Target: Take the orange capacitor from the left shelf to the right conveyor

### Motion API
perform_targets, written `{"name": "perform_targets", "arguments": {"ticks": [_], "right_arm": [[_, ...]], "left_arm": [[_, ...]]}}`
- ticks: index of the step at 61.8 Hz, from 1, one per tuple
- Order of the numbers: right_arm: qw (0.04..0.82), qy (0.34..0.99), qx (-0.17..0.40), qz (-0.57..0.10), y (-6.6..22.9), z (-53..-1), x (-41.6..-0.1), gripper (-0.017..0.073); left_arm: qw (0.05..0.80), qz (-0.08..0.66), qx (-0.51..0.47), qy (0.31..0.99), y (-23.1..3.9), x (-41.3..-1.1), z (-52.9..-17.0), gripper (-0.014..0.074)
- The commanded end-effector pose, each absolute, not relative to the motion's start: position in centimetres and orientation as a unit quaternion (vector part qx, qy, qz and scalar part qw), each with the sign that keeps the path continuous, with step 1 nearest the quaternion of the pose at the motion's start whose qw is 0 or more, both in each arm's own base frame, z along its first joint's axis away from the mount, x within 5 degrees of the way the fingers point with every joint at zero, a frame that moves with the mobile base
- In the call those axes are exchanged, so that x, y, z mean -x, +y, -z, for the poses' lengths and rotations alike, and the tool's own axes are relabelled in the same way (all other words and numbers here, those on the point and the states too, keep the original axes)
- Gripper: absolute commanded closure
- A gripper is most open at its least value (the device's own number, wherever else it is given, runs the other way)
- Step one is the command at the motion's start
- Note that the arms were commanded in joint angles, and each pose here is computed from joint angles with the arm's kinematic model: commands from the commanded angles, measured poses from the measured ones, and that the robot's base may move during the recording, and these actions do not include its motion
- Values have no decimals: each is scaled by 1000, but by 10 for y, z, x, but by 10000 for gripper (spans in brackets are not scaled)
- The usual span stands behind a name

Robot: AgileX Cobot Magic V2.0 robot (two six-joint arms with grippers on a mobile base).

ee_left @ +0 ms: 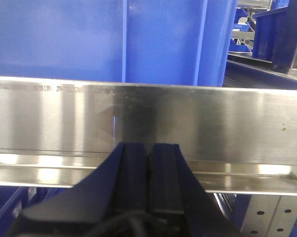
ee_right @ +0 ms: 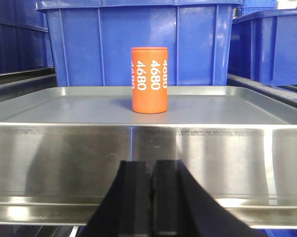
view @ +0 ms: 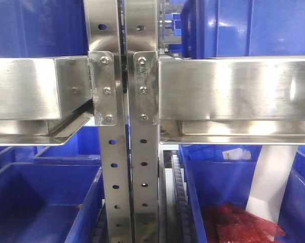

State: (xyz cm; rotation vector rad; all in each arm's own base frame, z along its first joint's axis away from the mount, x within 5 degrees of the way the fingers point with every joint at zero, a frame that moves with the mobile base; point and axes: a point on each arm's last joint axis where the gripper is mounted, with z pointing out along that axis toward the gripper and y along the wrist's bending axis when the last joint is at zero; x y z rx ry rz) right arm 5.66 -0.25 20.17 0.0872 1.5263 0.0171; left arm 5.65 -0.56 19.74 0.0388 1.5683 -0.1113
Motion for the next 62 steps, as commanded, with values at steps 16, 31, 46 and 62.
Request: {"name": "perform_targets", "arguments": {"ticks": [16,31,46,62], "right_arm": [[758,651,-37,-2,-3,-212,-54,503],[758,651,-37,-2,-3,-212,-54,503],[763,645,-37,-2,-3,-213,-54,503],[773,633,-37,-1,-3,-216,-54,503]], "left_arm": [[742,51,-13,669,-5,-55,-207,720],[742,51,-13,669,-5,-55,-207,720],[742,51,-13,669,-5,-55,-207,720],[742,51,-13,669,-5,-55,-207,720]]}}
